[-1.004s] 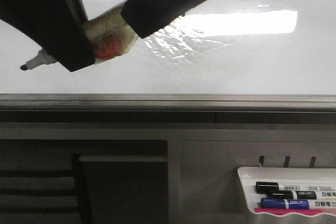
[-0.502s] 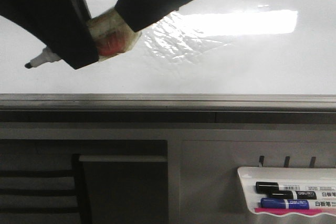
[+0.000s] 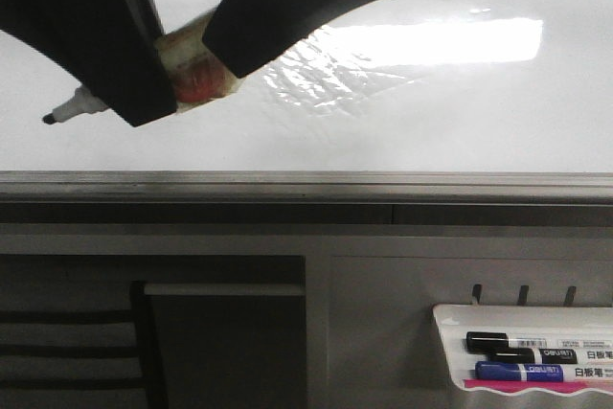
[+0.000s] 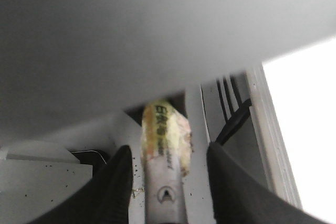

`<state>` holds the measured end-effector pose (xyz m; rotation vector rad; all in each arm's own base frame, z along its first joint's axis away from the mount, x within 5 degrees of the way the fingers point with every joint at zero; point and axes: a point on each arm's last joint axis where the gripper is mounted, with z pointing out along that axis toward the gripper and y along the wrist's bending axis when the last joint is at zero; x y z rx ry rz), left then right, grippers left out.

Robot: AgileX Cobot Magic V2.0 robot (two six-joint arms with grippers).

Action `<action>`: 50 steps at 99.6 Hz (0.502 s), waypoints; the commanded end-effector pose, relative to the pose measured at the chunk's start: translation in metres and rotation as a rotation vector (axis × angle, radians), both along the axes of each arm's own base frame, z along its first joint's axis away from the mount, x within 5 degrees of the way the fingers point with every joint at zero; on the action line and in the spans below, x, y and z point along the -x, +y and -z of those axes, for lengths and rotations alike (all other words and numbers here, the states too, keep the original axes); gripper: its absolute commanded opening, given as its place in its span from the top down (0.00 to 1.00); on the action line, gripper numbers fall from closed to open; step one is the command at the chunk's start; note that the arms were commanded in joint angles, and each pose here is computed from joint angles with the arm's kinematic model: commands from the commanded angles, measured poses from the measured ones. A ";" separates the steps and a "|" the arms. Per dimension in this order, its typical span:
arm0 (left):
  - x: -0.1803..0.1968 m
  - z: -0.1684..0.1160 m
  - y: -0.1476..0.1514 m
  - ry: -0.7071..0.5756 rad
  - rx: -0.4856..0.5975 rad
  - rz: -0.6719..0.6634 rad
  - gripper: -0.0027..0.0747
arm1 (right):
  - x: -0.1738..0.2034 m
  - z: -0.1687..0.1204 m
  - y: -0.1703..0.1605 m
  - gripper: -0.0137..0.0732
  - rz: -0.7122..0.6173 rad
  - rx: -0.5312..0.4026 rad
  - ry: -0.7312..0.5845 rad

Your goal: Write number 7 on whiteboard

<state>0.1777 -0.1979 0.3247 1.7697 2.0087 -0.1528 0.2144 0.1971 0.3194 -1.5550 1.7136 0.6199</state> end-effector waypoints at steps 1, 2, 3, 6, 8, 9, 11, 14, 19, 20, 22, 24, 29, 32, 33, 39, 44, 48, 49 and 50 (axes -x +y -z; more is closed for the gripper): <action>0.001 -0.017 -0.002 -0.057 0.074 0.002 0.99 | 0.003 -0.019 -0.001 0.53 0.014 -0.060 -0.030; 0.001 -0.017 -0.002 -0.057 0.074 0.002 0.99 | 0.003 -0.019 -0.001 0.53 0.014 -0.060 -0.030; 0.001 -0.017 -0.002 -0.057 0.074 0.002 0.99 | 0.003 -0.019 -0.001 0.53 0.014 -0.060 -0.030; 0.001 -0.018 -0.002 -0.059 0.075 0.002 0.99 | 0.003 -0.020 -0.001 0.53 0.015 -0.063 -0.028; 0.001 -0.018 -0.002 -0.058 0.075 0.002 0.99 | 0.003 -0.020 0.000 0.53 0.016 -0.067 -0.025; 0.001 -0.018 -0.002 -0.058 0.075 0.002 0.99 | 0.003 -0.020 0.000 0.53 0.016 -0.069 -0.023; 0.001 -0.018 -0.002 -0.058 0.075 0.002 0.99 | 0.003 -0.020 0.000 0.53 0.018 -0.076 -0.019; 0.001 -0.018 -0.002 -0.058 0.075 0.002 0.99 | 0.004 -0.021 0.001 0.54 0.019 -0.084 -0.013; 0.001 -0.018 -0.002 -0.058 0.075 0.002 0.99 | 0.004 -0.021 0.001 0.55 0.021 -0.092 -0.008; 0.001 -0.018 -0.002 -0.058 0.075 0.002 0.99 | 0.004 -0.021 0.001 0.56 0.021 -0.092 -0.008; 0.001 -0.018 -0.002 -0.058 0.075 0.002 0.99 | 0.004 -0.021 0.001 0.56 0.022 -0.094 -0.007; 0.001 -0.018 -0.002 -0.058 0.075 0.002 0.99 | 0.004 -0.022 0.001 0.57 0.022 -0.095 -0.006; 0.001 -0.018 -0.002 -0.058 0.075 0.002 0.99 | 0.004 -0.022 0.001 0.58 0.022 -0.095 -0.006; 0.001 -0.018 -0.002 -0.058 0.075 0.002 0.99 | 0.004 -0.022 0.001 0.60 0.021 -0.095 -0.006; 0.001 -0.018 -0.002 -0.058 0.075 0.002 0.99 | 0.004 -0.022 0.001 0.60 0.020 -0.095 -0.005; 0.001 -0.018 -0.002 -0.058 0.075 0.002 0.99 | 0.004 -0.022 0.001 0.63 0.020 -0.095 -0.005; 0.001 -0.018 -0.002 -0.058 0.075 0.002 0.99 | 0.004 -0.022 0.001 0.67 0.020 -0.095 -0.005; 0.001 -0.018 -0.002 -0.060 0.077 0.002 0.99 | 0.004 -0.022 0.001 0.70 0.020 -0.095 -0.005; 0.001 -0.018 -0.002 -0.060 0.077 0.002 0.99 | 0.004 -0.022 0.001 0.72 0.020 -0.095 -0.005; 0.001 -0.018 -0.002 -0.060 0.077 0.002 0.99 | 0.004 -0.022 0.001 0.72 0.020 -0.095 -0.005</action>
